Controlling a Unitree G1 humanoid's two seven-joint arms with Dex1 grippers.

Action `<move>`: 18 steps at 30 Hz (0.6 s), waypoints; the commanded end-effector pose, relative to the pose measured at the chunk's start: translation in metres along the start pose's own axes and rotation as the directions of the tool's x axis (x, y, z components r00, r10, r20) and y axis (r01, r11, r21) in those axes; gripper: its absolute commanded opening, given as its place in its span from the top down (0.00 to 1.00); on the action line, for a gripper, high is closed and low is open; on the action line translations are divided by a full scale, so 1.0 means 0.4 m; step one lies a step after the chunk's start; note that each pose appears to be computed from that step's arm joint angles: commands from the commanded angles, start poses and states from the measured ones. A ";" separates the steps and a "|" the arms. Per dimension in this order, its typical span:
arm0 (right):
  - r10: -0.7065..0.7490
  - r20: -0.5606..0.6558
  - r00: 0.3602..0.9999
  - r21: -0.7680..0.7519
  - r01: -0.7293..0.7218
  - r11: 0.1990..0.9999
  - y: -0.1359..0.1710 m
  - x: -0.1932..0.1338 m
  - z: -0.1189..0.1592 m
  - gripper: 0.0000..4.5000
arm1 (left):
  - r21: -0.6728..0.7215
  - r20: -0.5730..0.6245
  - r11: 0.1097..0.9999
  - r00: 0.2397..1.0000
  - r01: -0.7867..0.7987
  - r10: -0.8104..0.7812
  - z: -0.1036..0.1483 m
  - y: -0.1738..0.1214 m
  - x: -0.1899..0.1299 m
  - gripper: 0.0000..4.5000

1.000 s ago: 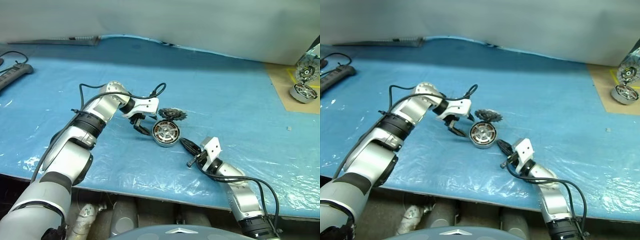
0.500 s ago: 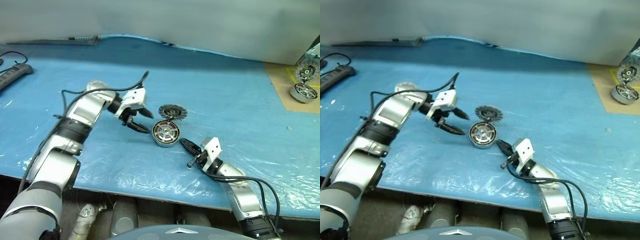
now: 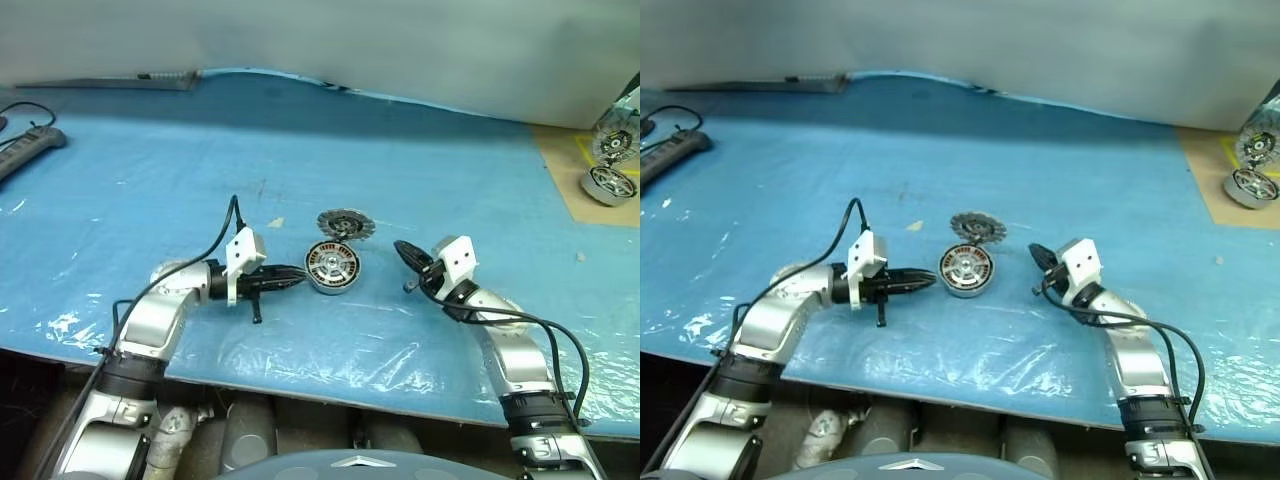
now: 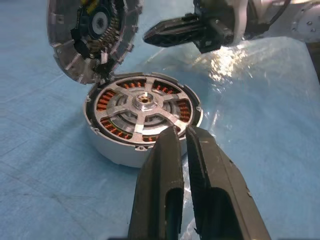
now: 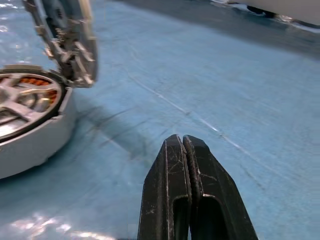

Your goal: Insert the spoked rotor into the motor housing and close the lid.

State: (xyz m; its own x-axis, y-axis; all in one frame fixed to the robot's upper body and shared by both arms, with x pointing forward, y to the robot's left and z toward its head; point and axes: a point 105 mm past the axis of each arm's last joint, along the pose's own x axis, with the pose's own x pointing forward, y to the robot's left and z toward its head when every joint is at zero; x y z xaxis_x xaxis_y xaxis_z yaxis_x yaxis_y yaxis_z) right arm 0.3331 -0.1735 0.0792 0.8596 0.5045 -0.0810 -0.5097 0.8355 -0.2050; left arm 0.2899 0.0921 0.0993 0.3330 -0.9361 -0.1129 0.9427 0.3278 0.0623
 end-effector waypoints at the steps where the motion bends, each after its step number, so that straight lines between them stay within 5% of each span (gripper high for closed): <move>1: -0.017 0.003 1.000 -0.027 0.017 0.999 -0.030 0.010 0.019 1.00 | -0.010 0.095 0.996 0.992 -0.086 0.086 0.036 0.028 -0.007 0.93; 12: 0.159 0.048 0.986 0.049 -0.161 0.986 0.101 -0.055 -0.023 1.00 | 0.068 0.069 0.915 0.917 -0.398 0.394 0.028 0.272 -0.029 0.93; 18: 0.236 0.066 0.969 0.128 -0.243 0.962 0.182 -0.097 -0.029 1.00 | -0.006 0.082 0.928 0.925 -0.373 0.372 0.055 0.332 0.025 0.93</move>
State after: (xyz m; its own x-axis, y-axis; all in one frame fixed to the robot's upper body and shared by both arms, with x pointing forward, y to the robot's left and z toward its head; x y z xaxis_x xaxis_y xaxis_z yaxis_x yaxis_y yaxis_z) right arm 0.2674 -0.1447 0.0440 0.7361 0.6673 -0.1135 -0.6756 0.7348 -0.0605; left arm 0.4132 0.1261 0.1158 0.6696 -0.7416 -0.0396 0.7414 0.6644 0.0938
